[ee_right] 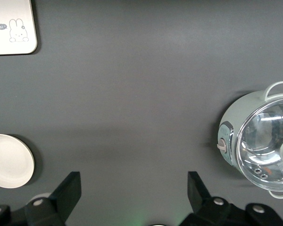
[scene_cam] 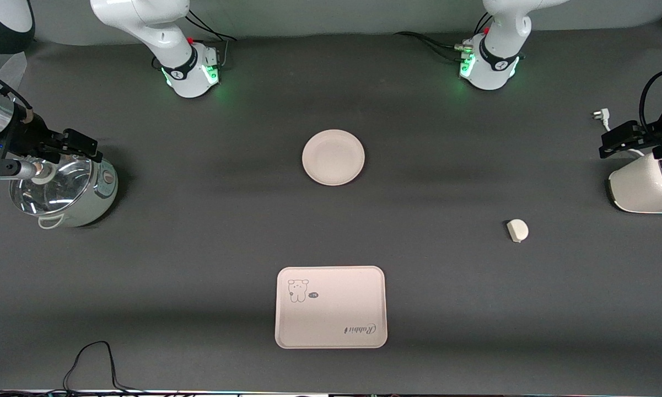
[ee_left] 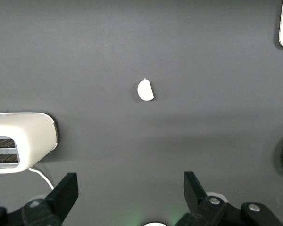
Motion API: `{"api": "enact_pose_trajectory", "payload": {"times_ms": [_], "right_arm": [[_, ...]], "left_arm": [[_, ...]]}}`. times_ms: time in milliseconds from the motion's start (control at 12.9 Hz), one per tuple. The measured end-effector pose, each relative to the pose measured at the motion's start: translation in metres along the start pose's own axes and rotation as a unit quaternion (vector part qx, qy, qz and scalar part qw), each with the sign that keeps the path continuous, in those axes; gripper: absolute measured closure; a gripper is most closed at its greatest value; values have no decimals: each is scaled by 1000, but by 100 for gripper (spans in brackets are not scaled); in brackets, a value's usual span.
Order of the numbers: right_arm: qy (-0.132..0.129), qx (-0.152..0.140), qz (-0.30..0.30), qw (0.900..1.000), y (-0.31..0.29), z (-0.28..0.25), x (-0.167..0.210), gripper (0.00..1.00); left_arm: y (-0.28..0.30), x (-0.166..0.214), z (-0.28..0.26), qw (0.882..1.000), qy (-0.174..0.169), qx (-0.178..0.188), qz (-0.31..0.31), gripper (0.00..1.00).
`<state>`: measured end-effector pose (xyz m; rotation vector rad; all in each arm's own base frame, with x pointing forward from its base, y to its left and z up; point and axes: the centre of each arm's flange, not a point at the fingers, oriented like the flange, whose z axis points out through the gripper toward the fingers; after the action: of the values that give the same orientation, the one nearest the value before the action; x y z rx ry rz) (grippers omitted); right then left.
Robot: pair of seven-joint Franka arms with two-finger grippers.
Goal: Place bun in plate and plate on tray
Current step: 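Reach the left gripper down toward the white bun, then grasp the bun with the left gripper while the right gripper moves aside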
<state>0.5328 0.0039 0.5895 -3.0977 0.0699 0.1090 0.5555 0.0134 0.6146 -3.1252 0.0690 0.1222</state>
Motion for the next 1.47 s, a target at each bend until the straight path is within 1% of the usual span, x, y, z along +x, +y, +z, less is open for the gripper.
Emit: {"api": "enact_pose_trajectory", "payload": {"times_ms": [232,387,464,619,773,928,1083,1160,1470], "right_arm": [[3,1,0,1000,1,-3,-2,0],[3,1,1,1000,1,-3,-2,0],[2,1,1,1000,1,-3,-2,0],[0,1,1,1000,1,-1,-2,0],[-2,0,1,1000,1,2,-2,0],[-7,-1,0,1000,0,9,2,0],[-17,-1,-1,1000,-2,21,7,0],[-23,1,-1,1000,-4,29,11,0],[-60,3,-1,998,-8,66,28,0]], "left_arm": [[0,2,3,1000,-1,0,1,0],[-1,15,23,1000,5,-2,1,0],[-3,28,48,1000,11,-4,1,0],[-5,48,119,1000,15,-8,1,0],[-13,56,201,1000,22,-14,-7,0],[-15,55,268,999,27,-19,-19,0],[-10,55,318,999,23,-27,-28,0],[-8,56,339,999,27,-30,-34,0],[-4,41,401,997,58,-37,-46,0]]}}
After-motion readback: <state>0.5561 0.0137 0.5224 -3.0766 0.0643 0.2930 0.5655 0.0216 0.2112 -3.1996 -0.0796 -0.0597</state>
